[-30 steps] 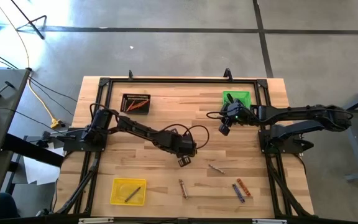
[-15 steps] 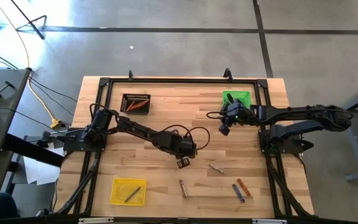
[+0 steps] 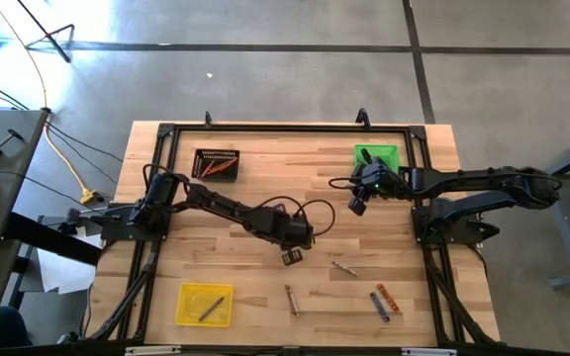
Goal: Sort crayons
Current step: Put the blue crayon into the yellow bin
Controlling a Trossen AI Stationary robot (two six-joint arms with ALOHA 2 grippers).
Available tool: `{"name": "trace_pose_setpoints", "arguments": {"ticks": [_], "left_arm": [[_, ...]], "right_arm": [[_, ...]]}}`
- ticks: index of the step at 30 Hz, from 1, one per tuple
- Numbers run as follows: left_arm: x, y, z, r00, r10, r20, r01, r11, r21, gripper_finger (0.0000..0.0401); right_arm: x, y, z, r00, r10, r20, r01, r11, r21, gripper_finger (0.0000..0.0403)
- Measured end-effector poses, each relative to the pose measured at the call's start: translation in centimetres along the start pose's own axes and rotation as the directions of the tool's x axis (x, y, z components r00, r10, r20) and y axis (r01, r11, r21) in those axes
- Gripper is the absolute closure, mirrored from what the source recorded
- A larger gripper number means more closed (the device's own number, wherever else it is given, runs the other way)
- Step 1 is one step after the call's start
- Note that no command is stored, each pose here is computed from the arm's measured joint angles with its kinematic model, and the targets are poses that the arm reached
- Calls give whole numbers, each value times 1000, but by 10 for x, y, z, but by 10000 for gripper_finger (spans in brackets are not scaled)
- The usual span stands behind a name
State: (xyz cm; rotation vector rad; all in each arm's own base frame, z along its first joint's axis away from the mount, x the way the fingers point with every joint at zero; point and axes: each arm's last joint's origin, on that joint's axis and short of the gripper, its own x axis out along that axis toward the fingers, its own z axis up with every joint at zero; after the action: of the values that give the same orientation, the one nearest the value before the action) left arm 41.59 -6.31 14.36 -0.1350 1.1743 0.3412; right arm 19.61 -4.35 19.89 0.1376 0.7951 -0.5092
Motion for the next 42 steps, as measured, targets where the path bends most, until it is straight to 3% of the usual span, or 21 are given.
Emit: {"name": "trace_pose_setpoints", "arguments": {"ticks": [42], "left_arm": [[11, 9, 4, 1000, 5, -1, -5, 1000, -21, 309]], "right_arm": [[0, 0, 0, 1000, 0, 0, 0, 1000, -12, 315]]}}
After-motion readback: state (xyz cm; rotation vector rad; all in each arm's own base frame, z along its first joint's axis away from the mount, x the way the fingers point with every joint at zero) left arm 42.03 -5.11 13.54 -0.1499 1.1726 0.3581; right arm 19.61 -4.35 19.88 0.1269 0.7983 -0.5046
